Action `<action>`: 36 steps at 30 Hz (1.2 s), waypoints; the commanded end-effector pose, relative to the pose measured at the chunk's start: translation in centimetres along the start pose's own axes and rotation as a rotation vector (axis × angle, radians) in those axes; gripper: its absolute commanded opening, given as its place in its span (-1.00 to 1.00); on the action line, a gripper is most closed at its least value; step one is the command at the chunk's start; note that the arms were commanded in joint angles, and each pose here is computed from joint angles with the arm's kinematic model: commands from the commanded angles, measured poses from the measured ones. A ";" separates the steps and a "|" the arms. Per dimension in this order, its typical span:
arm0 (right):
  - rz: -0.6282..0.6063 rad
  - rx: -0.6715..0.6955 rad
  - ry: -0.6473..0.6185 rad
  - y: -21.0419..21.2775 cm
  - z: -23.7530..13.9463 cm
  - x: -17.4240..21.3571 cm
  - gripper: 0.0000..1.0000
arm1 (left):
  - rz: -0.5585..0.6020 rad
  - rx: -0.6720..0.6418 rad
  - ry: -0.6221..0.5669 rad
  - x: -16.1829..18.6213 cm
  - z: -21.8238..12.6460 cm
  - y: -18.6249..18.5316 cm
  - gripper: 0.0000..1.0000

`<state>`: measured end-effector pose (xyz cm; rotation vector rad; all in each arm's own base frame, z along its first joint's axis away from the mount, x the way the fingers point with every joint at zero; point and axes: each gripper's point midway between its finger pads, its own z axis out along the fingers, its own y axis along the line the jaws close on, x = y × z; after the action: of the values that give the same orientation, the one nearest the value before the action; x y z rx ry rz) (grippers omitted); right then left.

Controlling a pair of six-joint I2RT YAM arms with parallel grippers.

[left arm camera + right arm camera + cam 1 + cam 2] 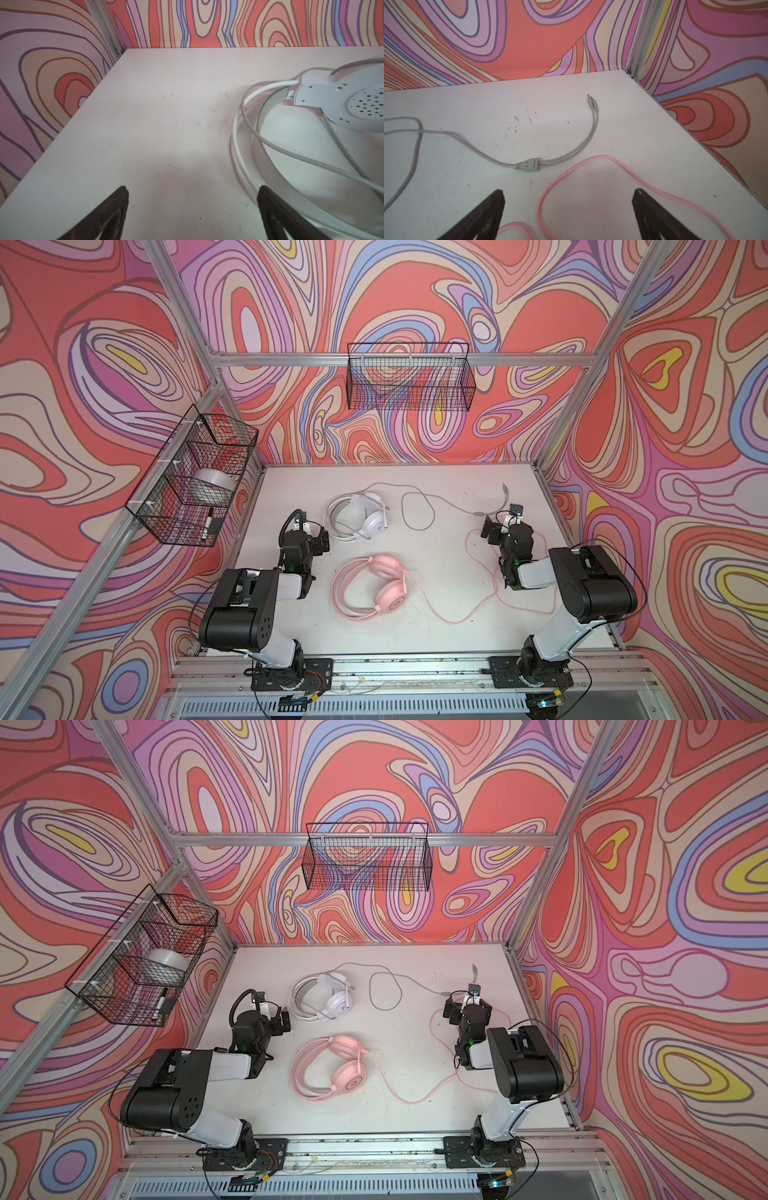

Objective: Wrap the headphones

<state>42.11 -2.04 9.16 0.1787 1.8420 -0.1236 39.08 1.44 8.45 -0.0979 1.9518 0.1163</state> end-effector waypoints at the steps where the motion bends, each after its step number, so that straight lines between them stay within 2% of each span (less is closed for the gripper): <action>1: 0.003 -0.002 -0.012 -0.1 0.2 -0.4 0.97 | 0.008 0.008 -0.028 -0.6 -0.1 0.0 1.00; 14: 0.004 0.008 -0.046 -0.4 -1.0 -2.2 0.97 | 0.002 0.005 -0.054 -3.7 -2.4 0.3 1.00; 18: 0.003 0.009 -0.055 -0.5 -1.9 -3.8 0.97 | 0.000 0.020 -0.079 -6.6 -4.0 0.3 1.00; 23: 0.005 -0.035 -0.075 0.4 -2.9 -6.5 0.97 | -0.017 0.018 -0.035 -10.7 -6.1 0.5 1.00; 25: 0.008 -0.059 -0.056 1.0 -3.2 -7.4 0.97 | -0.034 0.026 -0.013 -11.8 -7.0 0.4 1.00; 31: 0.033 -0.065 0.103 2.1 -3.1 -8.8 0.97 | -0.061 0.006 0.082 -13.9 -10.2 0.2 1.00; 36: 0.009 -0.111 0.166 4.1 -3.9 -9.6 0.97 | -0.103 -0.011 0.200 -13.5 -12.6 0.2 1.00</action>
<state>43.00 0.92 21.84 0.1467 1.8551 -0.0176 35.36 -0.25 28.20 -0.1551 1.9657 0.0274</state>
